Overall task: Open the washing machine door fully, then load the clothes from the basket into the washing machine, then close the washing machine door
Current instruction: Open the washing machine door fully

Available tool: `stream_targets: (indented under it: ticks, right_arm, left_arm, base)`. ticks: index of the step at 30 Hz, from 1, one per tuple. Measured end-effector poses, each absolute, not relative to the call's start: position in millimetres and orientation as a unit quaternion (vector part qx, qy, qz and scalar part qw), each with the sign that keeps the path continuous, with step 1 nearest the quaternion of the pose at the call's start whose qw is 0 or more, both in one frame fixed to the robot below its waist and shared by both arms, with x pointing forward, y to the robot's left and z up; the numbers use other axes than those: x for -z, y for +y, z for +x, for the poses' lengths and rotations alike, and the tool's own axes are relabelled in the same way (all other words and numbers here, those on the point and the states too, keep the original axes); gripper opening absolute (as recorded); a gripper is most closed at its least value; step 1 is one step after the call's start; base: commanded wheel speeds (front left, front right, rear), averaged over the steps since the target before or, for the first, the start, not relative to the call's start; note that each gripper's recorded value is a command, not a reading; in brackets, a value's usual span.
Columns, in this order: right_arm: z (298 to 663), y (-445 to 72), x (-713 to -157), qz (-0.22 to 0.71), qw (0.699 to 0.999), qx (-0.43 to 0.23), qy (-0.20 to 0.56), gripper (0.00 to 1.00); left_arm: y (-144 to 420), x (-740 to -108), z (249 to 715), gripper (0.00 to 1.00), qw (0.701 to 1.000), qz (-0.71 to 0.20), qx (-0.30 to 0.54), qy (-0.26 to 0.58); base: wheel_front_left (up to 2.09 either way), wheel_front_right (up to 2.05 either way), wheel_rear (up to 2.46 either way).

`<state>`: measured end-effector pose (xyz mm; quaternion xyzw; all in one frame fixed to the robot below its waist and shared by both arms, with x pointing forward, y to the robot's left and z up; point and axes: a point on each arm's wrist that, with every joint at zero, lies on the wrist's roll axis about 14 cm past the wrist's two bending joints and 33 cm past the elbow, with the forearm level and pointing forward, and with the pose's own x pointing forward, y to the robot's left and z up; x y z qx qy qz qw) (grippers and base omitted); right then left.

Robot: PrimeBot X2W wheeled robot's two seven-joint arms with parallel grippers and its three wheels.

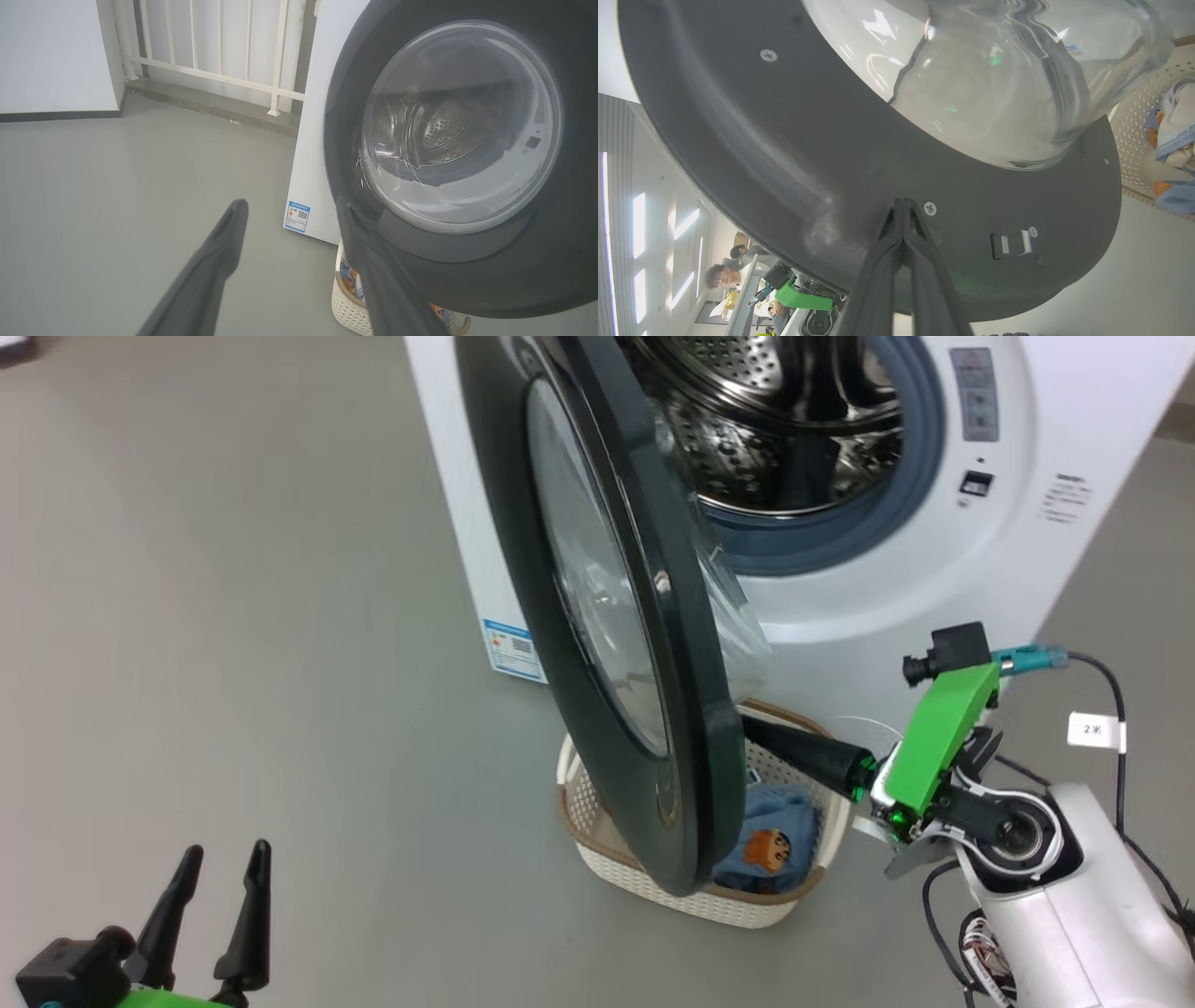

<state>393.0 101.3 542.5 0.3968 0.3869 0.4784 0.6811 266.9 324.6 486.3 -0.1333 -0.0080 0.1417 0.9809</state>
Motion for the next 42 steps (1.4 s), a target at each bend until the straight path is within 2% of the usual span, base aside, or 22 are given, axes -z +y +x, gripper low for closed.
stream_targets:
  ticks: [15,23,34,42]
  right_arm:
    - [353.5,151.7,-541.1,0.384,0.624,-0.534,0.422,0.0]
    - [341.5,167.3,-534.8,0.371,0.608,-0.546,0.441,0.0]
    - [343.7,169.4,-534.7,0.371,0.615,-0.542,0.436,0.0]
    - [350.6,162.4,-549.4,0.385,0.629,-0.54,0.405,0.0]
  left_arm:
    - [351.6,-486.5,224.3,1.0,0.969,-0.136,-0.206,-0.019]
    - [356.7,-485.8,221.3,1.0,0.967,-0.134,-0.216,-0.017]
    - [355.2,-486.1,223.2,1.0,0.967,-0.136,-0.214,-0.019]
    - [347.7,-486.4,233.0,1.0,0.971,-0.137,-0.197,-0.019]
  base:
    - [0.0,0.0,0.0]
    - [0.0,0.0,0.0]
    - [0.0,0.0,0.0]
    - [0.0,0.0,0.0]
